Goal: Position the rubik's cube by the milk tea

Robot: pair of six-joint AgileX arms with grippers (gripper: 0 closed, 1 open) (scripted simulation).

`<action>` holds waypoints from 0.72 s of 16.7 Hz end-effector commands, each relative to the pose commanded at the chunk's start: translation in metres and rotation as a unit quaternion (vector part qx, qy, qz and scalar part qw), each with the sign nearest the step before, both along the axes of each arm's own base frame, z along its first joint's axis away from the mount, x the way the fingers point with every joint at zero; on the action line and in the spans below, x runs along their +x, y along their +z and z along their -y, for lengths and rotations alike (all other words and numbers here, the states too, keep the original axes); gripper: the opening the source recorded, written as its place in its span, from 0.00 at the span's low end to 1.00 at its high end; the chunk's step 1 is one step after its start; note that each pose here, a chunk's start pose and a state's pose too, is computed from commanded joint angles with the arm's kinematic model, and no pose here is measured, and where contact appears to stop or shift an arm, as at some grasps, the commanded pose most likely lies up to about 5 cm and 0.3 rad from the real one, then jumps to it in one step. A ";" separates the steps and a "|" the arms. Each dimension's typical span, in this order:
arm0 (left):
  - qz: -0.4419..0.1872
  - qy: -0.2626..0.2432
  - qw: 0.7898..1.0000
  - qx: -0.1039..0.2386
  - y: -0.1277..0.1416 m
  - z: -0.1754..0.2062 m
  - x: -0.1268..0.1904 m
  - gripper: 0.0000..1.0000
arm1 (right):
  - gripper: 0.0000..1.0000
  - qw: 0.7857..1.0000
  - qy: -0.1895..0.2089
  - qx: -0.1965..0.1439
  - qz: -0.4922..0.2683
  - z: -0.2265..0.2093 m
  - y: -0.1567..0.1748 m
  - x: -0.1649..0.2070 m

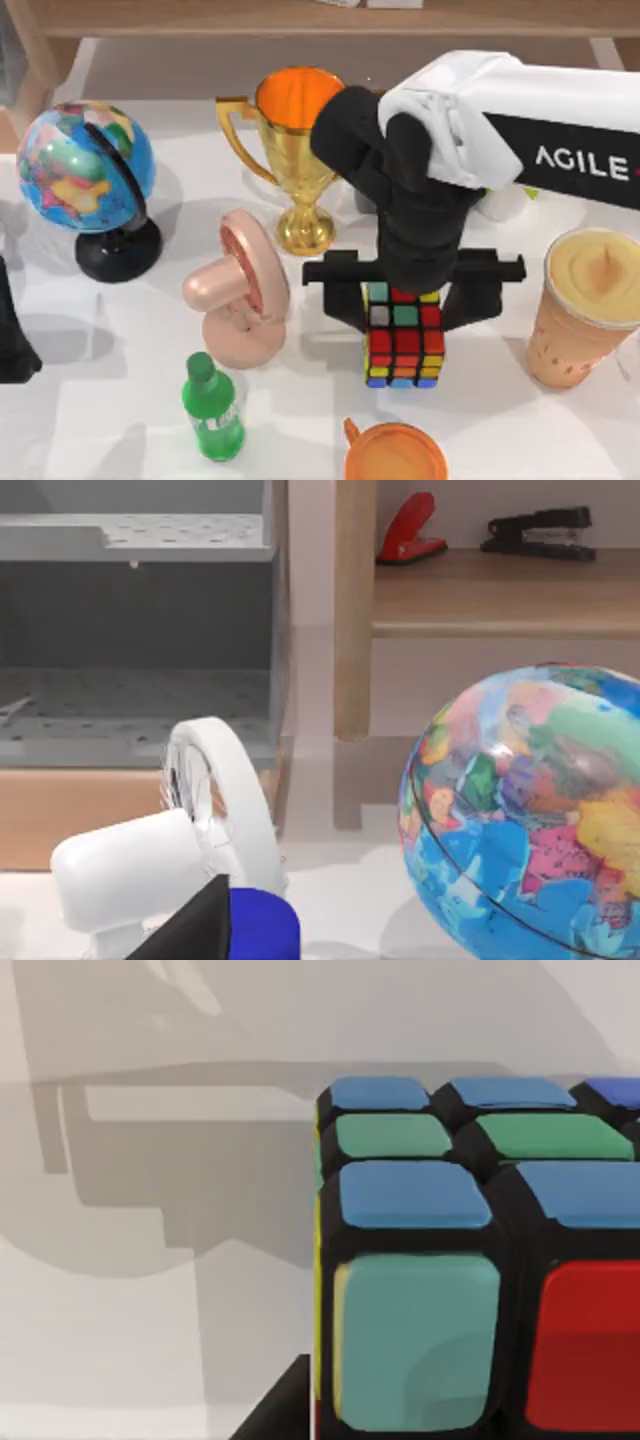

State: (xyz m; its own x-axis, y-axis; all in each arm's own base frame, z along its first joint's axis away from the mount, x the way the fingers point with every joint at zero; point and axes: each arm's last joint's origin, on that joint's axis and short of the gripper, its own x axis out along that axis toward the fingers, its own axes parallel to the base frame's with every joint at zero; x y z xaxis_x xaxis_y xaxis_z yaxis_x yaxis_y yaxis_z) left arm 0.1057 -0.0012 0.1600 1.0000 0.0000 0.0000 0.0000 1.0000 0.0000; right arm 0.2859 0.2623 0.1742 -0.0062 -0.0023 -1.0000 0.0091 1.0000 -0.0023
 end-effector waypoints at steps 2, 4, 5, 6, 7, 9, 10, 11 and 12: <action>0.000 0.000 1.000 0.000 0.000 0.000 0.000 1.00 | 0.23 1.000 0.000 0.000 0.000 0.000 0.000 0.000; 0.000 0.000 1.000 0.000 0.000 0.000 0.000 1.00 | 0.38 1.000 0.000 0.000 0.000 0.000 0.000 0.000; 0.000 0.000 1.000 0.000 0.000 0.000 0.000 1.00 | 0.45 1.000 0.000 0.000 0.000 0.000 0.000 0.000; 0.000 0.000 1.000 0.000 0.000 0.000 0.000 1.00 | 0.53 1.000 0.000 0.000 0.000 0.000 0.000 0.000; 0.000 0.000 1.000 0.000 0.000 0.000 0.000 1.00 | 0.60 1.000 0.000 0.000 0.000 0.000 0.000 0.000; 0.000 0.000 1.000 0.000 0.000 0.000 0.000 1.00 | 0.75 1.000 0.000 0.000 0.000 0.000 0.000 0.000; 0.000 0.000 1.000 0.000 0.000 0.000 0.000 1.00 | 0.83 1.000 0.000 0.000 0.000 0.000 0.000 0.000; 0.000 0.000 1.000 0.000 0.000 0.000 0.000 1.00 | 0.90 1.000 0.000 0.000 0.000 0.000 0.000 0.000; 0.000 0.000 1.000 0.000 0.000 0.000 0.000 1.00 | 0.98 1.000 0.000 0.000 0.000 0.000 0.000 0.000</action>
State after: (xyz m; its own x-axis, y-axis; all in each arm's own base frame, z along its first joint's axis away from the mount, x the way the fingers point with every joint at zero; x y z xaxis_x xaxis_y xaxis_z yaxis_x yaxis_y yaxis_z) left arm 0.1057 -0.0012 0.1600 1.0000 0.0000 0.0000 0.0000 1.0000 0.0000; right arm 0.2859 0.2623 0.1742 -0.0062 -0.0023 -1.0000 0.0091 1.0000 -0.0023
